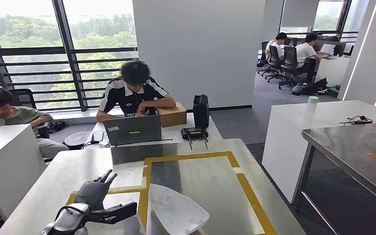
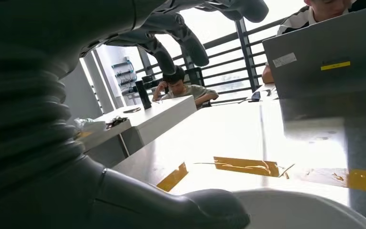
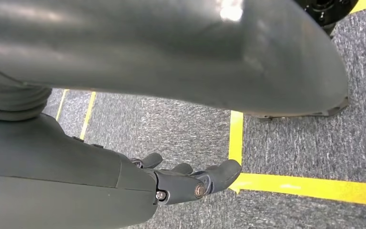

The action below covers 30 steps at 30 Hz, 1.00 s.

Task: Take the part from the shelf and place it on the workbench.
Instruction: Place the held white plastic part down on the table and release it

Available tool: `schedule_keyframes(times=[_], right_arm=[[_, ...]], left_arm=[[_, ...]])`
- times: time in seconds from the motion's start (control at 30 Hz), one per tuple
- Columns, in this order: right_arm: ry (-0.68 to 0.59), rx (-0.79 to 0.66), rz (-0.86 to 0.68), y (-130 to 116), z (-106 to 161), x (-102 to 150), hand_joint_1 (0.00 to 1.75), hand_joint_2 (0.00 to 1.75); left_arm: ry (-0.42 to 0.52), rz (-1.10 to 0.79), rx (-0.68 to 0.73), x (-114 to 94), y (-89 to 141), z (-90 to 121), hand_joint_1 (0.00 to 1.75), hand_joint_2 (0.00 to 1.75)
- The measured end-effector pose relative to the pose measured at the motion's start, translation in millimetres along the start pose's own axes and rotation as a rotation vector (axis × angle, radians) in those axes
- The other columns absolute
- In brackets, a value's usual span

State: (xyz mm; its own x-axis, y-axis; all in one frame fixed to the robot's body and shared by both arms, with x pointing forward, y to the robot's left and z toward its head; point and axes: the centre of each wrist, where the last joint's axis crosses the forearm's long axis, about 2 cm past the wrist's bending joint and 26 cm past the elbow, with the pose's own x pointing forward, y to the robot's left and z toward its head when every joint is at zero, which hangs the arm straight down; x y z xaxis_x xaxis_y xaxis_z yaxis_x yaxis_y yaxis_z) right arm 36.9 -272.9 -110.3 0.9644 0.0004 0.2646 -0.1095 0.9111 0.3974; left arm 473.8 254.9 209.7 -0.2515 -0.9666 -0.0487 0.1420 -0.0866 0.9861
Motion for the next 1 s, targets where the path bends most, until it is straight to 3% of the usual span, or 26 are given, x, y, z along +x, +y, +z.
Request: schedule_keyframes(times=[0.83, 0.97, 1.0], right_arm=[[-0.001, 0.003, -0.003, 1, 0, -2, 0.0, 0.0], [-0.002, 0.004, -0.003, 2, -1, -1, 0.0, 0.0], [-0.002, 0.005, -0.002, 3, -1, -1, 0.0, 0.0]], left_arm=[[-0.001, -0.01, 0.019, 16, -4, -1, 0.0, 0.0], [-0.002, -0.004, 0.021, 16, -5, -1, 0.0, 1.75], [-0.001, -0.003, 0.022, 16, -4, -1, 0.0, 1.75]])
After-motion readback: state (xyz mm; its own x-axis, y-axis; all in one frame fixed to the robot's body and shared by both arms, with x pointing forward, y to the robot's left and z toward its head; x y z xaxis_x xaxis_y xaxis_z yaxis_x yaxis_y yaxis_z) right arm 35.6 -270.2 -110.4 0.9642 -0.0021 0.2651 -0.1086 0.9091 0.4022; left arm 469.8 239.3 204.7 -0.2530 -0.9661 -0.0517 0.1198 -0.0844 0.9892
